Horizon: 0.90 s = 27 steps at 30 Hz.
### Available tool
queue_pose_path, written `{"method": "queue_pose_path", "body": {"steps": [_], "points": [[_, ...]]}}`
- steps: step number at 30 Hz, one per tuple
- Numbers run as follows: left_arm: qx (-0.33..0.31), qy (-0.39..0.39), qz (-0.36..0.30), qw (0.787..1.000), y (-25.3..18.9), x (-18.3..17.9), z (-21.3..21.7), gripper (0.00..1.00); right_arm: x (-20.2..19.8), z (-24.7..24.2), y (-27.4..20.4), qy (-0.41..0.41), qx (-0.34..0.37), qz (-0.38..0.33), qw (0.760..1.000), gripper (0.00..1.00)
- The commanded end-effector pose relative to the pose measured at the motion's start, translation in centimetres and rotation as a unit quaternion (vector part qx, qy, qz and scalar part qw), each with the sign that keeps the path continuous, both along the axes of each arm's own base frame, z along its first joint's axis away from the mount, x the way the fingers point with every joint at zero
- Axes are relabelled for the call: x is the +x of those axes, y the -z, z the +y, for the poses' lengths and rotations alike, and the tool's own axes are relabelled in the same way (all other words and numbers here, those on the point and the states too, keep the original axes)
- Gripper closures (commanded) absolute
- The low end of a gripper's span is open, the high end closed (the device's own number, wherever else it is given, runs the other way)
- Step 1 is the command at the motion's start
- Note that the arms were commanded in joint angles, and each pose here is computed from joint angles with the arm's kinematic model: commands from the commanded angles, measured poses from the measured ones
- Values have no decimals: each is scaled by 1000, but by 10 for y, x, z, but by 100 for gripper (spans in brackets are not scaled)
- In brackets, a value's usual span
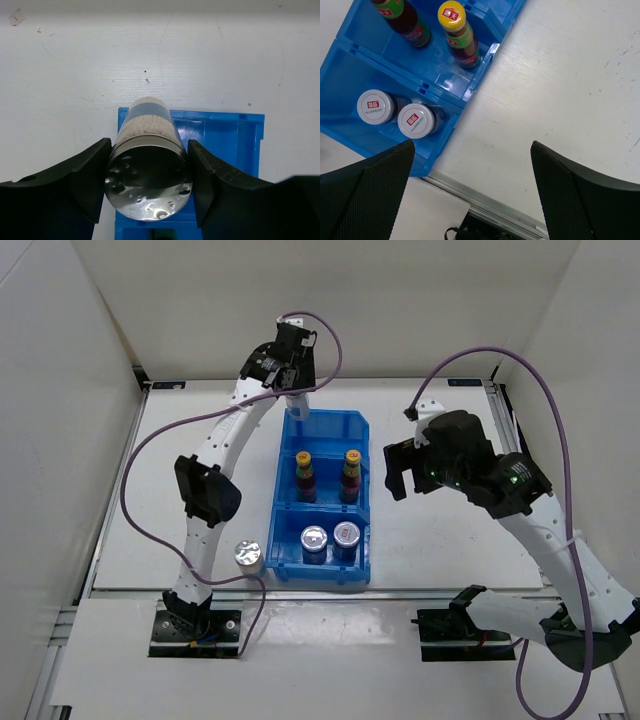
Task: Organize the condiment bottles
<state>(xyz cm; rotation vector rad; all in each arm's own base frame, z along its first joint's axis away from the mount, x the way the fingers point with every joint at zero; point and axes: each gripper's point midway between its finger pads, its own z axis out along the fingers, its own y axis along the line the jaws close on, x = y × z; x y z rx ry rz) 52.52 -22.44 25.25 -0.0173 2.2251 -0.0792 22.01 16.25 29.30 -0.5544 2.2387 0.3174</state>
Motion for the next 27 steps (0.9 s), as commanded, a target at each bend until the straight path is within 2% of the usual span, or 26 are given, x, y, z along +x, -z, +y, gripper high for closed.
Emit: {"method": "queue_pose_path", "body": {"steps": [1,5,11,20,24,27], "points": [[-16,17,5,1000,-10,-6,-2,89,-4,-9,4,21,-3,9,1000,0],[-13,31,38,999,28,1,-13,89,-1,-20,0,45,-24,1,999,0],[-26,31,74,996,56,-5,-24,89,-1,-27,-7,65,-33,3,997,0],[-3,-25,85,996,53,-45,-20,89,0,-23,-6,68,-31,17,997,0],[30,-32,92,995,65,-64,-19,89,0,-16,-1,59,-26,33,997,0],[25,-39,95,994,68,-66,-18,89,1,-12,-1,51,-26,36,998,0]]}}
